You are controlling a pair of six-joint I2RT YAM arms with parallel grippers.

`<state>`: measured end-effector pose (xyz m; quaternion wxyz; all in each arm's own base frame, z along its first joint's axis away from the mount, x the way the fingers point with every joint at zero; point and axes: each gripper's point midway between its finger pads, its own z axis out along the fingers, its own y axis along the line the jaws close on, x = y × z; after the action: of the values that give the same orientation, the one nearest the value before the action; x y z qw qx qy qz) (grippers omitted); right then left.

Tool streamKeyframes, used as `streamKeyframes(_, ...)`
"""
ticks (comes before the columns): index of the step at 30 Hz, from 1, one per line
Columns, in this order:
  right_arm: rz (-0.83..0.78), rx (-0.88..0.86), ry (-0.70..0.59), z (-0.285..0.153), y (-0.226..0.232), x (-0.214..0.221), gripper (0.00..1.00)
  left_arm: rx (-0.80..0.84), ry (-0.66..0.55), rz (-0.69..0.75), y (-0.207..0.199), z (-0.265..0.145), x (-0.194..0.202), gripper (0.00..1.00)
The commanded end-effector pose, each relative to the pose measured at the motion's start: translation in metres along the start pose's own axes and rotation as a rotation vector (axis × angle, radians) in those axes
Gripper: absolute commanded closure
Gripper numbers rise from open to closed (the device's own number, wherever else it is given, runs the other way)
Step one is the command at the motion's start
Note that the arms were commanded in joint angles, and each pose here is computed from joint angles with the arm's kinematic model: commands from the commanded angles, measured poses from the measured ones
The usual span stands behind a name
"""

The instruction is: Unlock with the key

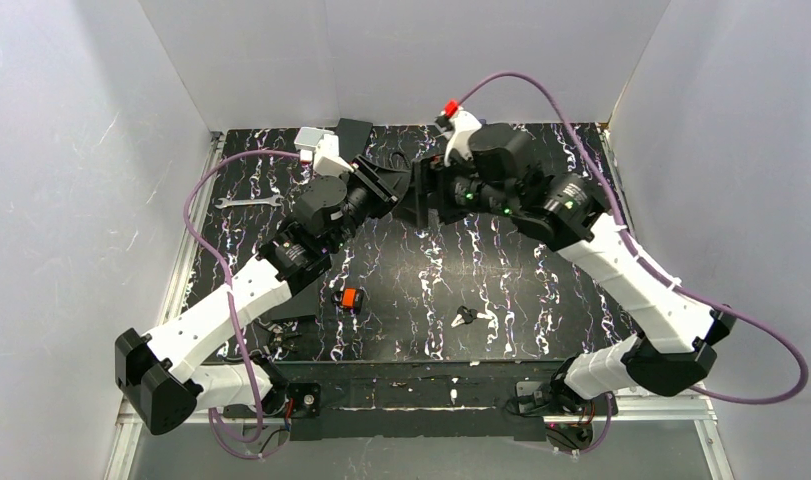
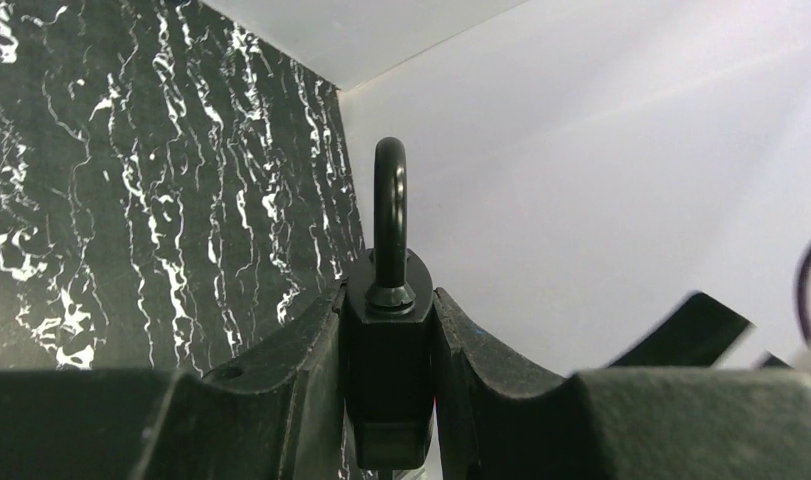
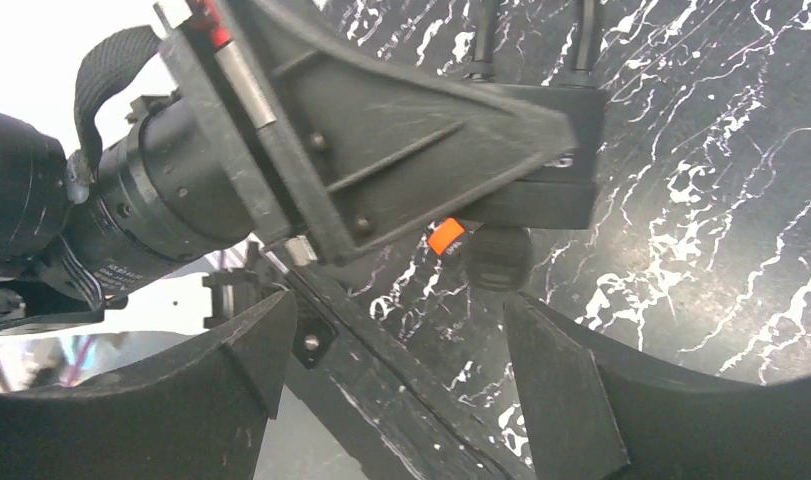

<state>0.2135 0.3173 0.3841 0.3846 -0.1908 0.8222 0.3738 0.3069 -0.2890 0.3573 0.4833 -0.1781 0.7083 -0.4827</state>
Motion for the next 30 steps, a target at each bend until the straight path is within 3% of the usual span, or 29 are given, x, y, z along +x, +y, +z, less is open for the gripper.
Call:
streamKeyframes(1, -0.099, 0.172, -0.025, -0.001, -0.013, -0.002, 0.18, 0.072, -0.115, -0.078, -0.041, -0.009, -0.036, 1.0)
streamKeyframes(9, -0.114, 0.265, -0.065, -0.003, -0.029, -0.008, 0.26, 0.058, -0.126, -0.087, -0.04, -0.013, -0.04, 1.0)
streamKeyframes(30, -0.123, 0.247, -0.085, 0.026, -0.031, -0.005, 0.38, 0.086, -0.087, -0.117, -0.049, -0.018, -0.032, 1.0)
